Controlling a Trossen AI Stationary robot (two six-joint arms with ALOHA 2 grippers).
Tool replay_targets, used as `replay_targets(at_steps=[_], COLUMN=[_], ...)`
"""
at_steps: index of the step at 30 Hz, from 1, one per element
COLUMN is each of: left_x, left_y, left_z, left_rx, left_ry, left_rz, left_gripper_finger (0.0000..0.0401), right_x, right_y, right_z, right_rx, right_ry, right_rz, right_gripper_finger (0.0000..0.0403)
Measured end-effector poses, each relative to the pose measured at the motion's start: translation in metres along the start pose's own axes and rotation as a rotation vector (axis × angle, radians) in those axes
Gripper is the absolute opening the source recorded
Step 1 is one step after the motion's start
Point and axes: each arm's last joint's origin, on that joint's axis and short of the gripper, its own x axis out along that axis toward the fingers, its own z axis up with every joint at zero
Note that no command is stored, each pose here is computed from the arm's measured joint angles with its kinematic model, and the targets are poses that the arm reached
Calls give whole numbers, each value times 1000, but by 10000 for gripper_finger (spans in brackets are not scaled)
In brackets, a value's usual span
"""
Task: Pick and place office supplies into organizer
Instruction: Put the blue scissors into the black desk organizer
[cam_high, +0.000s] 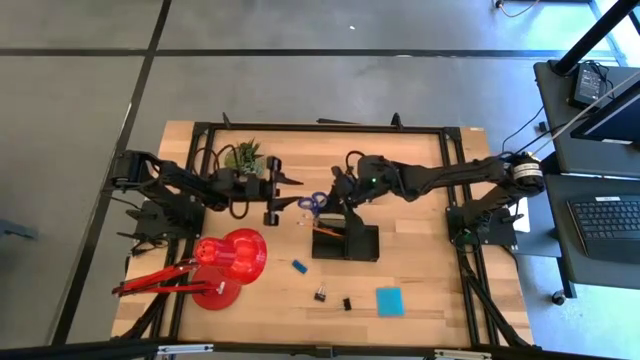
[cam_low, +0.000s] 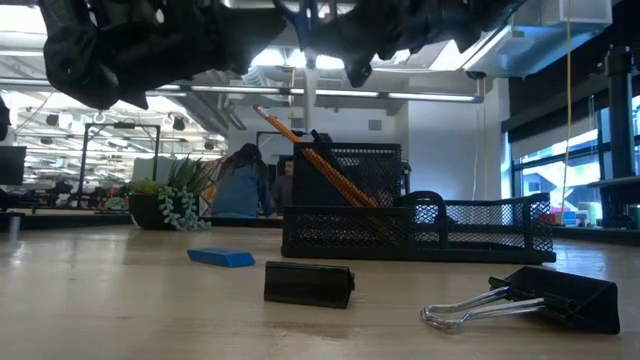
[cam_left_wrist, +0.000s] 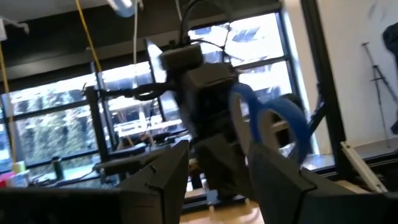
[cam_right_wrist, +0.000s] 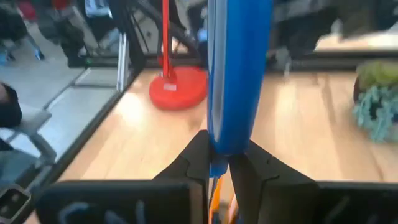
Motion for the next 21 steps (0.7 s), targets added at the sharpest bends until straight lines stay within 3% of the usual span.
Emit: replay_targets(at_steps=[10, 21], left_x=[-1, -3], left_y=[2, 3], left_z=[2, 10], left_rx=[-48, -63], left_ry=[12, 89], left_rz=[9, 17], left_gripper_finger=[157, 157], right_x=[-1, 1], right_y=[0, 11], right_z=[-8, -15], right_rx=[29, -31], right_ry=[151, 293], right_rz=[-16, -65], right_gripper_finger=[45, 45])
